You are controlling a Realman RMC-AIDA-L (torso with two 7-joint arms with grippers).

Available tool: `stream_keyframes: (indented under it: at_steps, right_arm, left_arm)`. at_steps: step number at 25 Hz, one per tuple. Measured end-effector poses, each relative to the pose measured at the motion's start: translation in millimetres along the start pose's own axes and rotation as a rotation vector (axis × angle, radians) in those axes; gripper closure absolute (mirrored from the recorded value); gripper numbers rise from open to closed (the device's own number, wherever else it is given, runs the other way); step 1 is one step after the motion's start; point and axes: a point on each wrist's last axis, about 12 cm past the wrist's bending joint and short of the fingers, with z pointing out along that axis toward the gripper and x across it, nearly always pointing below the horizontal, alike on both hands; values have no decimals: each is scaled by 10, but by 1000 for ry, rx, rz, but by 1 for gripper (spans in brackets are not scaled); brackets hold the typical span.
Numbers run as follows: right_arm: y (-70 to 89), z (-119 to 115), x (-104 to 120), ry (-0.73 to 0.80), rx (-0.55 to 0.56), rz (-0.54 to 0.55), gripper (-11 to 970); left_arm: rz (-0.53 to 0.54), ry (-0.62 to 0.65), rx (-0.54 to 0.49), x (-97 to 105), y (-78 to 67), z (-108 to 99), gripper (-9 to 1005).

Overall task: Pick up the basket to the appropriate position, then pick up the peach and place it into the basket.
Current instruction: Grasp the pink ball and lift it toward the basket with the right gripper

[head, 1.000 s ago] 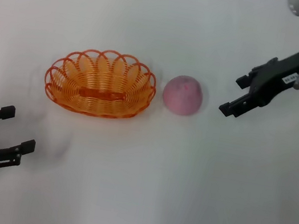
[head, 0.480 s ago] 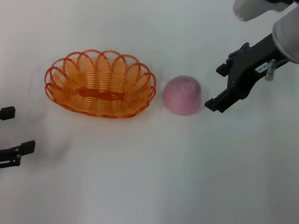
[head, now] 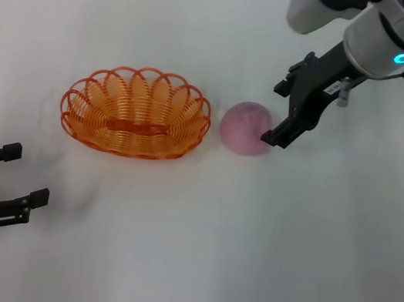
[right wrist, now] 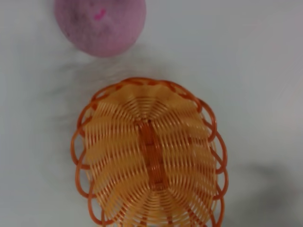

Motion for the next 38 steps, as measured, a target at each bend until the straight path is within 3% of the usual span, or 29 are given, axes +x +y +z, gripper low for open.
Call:
stream_keyframes:
  at_steps: [13, 27, 38]
  right_arm:
    - [72, 174, -186, -16, 12, -56, 60]
    - [65, 384, -163, 0, 12, -44, 62]
    - [61, 393, -168, -4, 9, -32, 63]
  left_arm:
    - [1, 1, -2, 2, 2, -2, 121]
    - [-2, 0, -5, 12, -6, -15, 122]
    - [-3, 1, -3, 12, -6, -18, 122]
